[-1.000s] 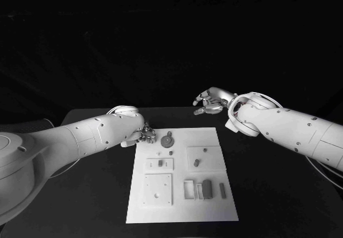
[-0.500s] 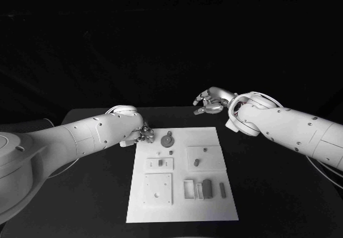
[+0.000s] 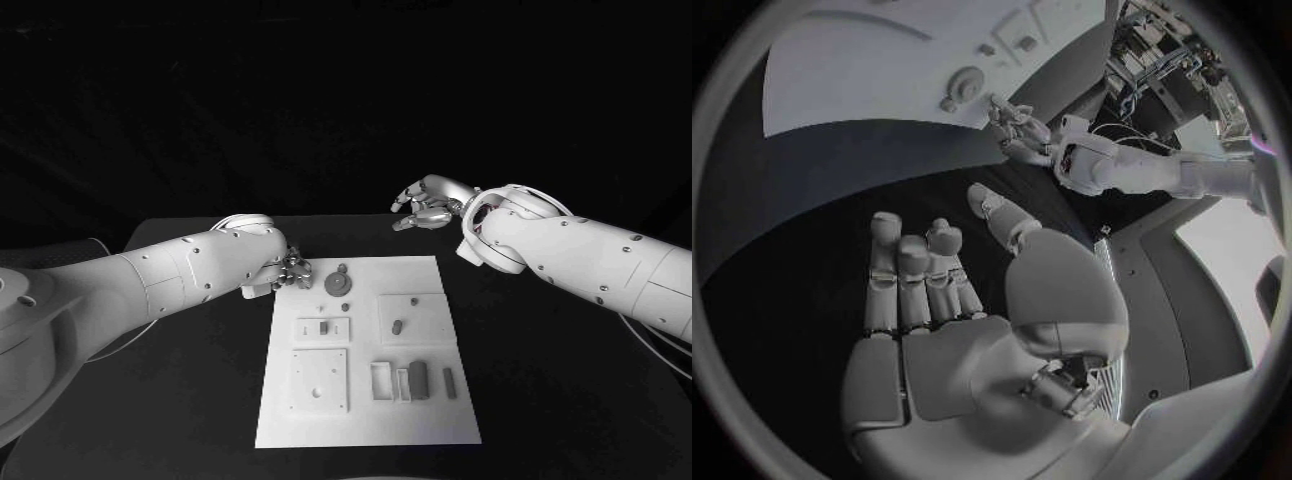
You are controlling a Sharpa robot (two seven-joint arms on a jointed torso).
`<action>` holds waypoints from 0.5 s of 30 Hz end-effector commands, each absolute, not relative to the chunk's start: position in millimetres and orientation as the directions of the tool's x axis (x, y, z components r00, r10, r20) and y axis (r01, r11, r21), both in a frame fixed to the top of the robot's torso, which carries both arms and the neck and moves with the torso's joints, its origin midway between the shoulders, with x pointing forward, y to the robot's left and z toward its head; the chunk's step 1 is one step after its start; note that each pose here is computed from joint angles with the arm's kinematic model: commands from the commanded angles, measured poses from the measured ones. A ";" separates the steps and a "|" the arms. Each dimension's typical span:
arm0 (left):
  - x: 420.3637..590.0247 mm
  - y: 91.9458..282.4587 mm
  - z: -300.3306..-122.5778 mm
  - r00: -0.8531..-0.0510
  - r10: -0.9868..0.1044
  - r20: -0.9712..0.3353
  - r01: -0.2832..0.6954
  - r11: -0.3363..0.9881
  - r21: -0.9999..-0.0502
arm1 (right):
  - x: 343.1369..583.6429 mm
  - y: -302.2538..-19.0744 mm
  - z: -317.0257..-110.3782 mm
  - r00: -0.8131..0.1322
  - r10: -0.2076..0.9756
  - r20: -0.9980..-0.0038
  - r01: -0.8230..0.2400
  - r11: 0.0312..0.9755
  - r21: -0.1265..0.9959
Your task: Assemble the parts on the task board
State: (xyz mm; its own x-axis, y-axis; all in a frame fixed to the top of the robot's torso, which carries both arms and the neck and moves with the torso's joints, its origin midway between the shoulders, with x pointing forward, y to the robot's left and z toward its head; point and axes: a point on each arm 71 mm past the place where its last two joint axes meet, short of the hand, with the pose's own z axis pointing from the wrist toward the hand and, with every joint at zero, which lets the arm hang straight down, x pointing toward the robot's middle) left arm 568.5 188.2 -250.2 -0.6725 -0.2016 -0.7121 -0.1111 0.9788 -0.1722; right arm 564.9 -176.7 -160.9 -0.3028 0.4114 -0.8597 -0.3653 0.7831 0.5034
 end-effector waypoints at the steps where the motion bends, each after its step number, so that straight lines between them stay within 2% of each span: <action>1: 566.3 187.3 -248.6 -0.649 -0.245 -0.720 -0.129 0.968 -0.213 | 565.1 -177.8 -162.2 -0.313 0.400 -0.861 -0.366 0.786 0.498; 11: 546.3 198.1 -242.6 -0.672 -0.309 -0.673 -0.178 0.949 -0.259 | 566.6 -183.4 -165.7 -0.314 0.399 -0.862 -0.352 0.794 0.496; 15: 536.4 204.9 -238.8 -0.657 -0.322 -0.682 -0.186 0.945 -0.268 | 566.4 -184.7 -167.0 -0.317 0.398 -0.861 -0.349 0.795 0.496</action>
State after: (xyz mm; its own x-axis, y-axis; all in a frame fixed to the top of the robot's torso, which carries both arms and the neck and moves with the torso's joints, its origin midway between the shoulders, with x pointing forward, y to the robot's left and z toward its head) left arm 538.1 204.7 -239.9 -0.6785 -0.2740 -0.6815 -0.1355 0.9586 -0.2505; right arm 566.9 -185.2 -166.1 -0.3045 0.4099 -0.8598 -0.3440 0.7944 0.5006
